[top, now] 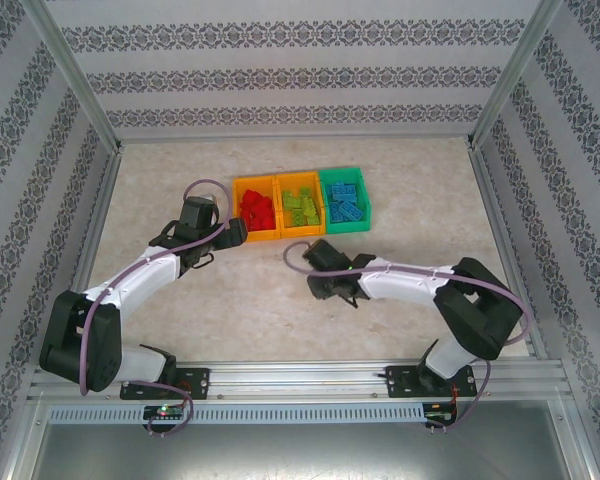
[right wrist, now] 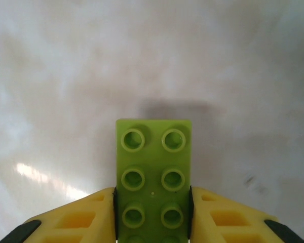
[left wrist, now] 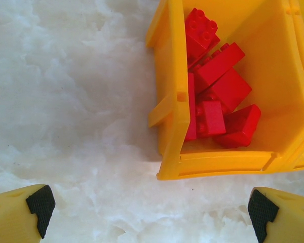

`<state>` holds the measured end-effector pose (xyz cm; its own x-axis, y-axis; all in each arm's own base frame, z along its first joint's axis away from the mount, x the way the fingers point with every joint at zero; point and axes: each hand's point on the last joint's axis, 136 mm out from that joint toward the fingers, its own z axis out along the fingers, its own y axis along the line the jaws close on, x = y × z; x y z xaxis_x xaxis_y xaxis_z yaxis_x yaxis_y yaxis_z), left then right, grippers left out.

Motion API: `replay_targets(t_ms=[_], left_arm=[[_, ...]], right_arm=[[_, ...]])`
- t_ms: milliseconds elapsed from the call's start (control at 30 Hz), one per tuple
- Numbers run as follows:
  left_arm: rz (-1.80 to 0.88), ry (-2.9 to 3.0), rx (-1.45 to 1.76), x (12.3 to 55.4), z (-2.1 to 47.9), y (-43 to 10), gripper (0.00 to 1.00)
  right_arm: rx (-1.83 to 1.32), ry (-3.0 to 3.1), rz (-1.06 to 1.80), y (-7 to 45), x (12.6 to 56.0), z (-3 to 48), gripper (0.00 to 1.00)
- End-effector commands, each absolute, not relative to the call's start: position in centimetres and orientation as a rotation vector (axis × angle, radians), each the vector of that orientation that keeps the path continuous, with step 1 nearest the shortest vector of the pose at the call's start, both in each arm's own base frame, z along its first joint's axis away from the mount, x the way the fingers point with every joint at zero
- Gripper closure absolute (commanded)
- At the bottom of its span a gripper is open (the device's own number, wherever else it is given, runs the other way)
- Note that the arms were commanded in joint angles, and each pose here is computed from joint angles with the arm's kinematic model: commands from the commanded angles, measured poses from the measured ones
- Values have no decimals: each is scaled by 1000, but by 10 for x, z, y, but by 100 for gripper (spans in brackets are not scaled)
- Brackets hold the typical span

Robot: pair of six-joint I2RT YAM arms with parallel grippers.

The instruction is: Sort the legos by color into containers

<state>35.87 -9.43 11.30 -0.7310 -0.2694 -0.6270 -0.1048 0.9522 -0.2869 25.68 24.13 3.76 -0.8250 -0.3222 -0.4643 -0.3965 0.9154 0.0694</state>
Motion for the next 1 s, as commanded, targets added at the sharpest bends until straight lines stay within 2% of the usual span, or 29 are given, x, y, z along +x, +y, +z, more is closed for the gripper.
replay_targets(t_ms=[0,333,600,700,967], left_arm=[[-286,2345,-256,362,121,-88,0],[-293,2339,-261,363,122,-89,0],[-300,2329,-260,362,126,-89,0],[-302,2330,-260,362,125,-89,0],[-300,2320,-253,363,129,-89,0]], right_arm=[[-423,2413,474,268,311,108,65],[-201,2347,768,277,414,138,66],[-182,2372,803,287,465,128,61],[-154,2380,819,285,473,123,53],[-170,2320,799,274,463,140,14]])
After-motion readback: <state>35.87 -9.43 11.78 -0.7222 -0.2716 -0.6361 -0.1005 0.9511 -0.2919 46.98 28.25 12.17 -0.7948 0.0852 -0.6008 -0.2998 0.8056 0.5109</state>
